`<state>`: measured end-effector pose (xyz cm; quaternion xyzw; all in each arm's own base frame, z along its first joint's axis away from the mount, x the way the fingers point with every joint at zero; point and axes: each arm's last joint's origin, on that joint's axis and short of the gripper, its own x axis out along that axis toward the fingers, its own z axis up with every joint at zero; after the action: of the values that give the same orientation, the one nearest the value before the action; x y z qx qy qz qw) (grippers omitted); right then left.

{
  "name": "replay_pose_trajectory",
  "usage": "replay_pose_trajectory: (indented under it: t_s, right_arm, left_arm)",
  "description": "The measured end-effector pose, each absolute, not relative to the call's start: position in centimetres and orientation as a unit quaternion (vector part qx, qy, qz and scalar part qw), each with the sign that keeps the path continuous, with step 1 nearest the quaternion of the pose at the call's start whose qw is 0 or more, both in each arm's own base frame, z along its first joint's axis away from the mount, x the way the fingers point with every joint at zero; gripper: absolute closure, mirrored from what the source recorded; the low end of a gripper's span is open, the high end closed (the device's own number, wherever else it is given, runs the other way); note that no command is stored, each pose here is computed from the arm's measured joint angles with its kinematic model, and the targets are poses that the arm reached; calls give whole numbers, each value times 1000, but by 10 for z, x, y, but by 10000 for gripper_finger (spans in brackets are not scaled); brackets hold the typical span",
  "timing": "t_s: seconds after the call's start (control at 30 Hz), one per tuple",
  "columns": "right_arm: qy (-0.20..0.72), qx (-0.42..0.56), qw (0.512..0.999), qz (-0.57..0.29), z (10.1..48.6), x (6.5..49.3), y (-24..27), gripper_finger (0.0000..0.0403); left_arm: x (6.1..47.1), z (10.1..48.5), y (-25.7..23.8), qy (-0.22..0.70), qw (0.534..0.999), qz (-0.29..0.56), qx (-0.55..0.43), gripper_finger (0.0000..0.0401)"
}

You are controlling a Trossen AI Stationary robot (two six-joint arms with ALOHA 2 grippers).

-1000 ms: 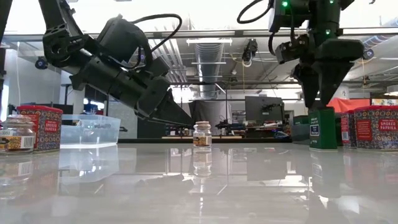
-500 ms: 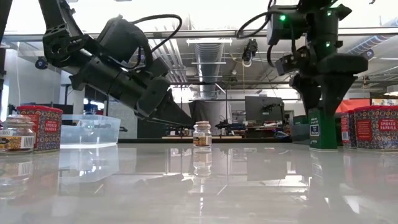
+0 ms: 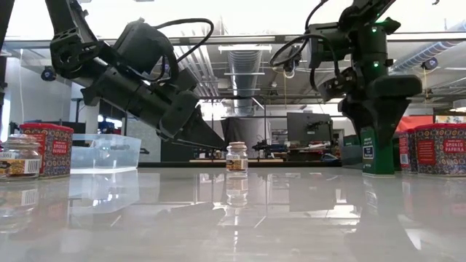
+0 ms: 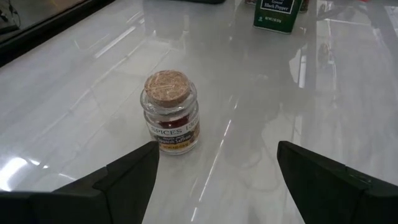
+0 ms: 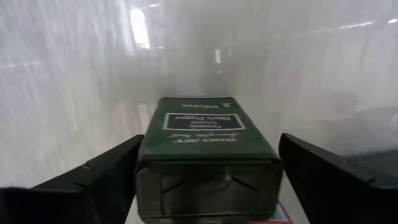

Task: Sort spices by type
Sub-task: Put the black seasoning can into the black bin

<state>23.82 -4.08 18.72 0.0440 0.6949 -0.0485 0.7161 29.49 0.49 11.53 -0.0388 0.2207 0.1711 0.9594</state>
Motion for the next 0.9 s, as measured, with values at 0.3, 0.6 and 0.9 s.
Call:
replay_pose_trajectory:
  t_s: [0.3,0.6,0.9]
  right_arm:
    - [701,23,712,-17,189,237,-41,141]
    - [719,-19,695,-15,226,242,-44,136]
    - [708,-143,690,-46,278,251,-52,138]
  left_arm:
    - [294,114,5,227,958,171,-38,91]
    - [294,114,5,231,957,172,-37,91]
    - [293,111,5,243,954,172,-34,91]
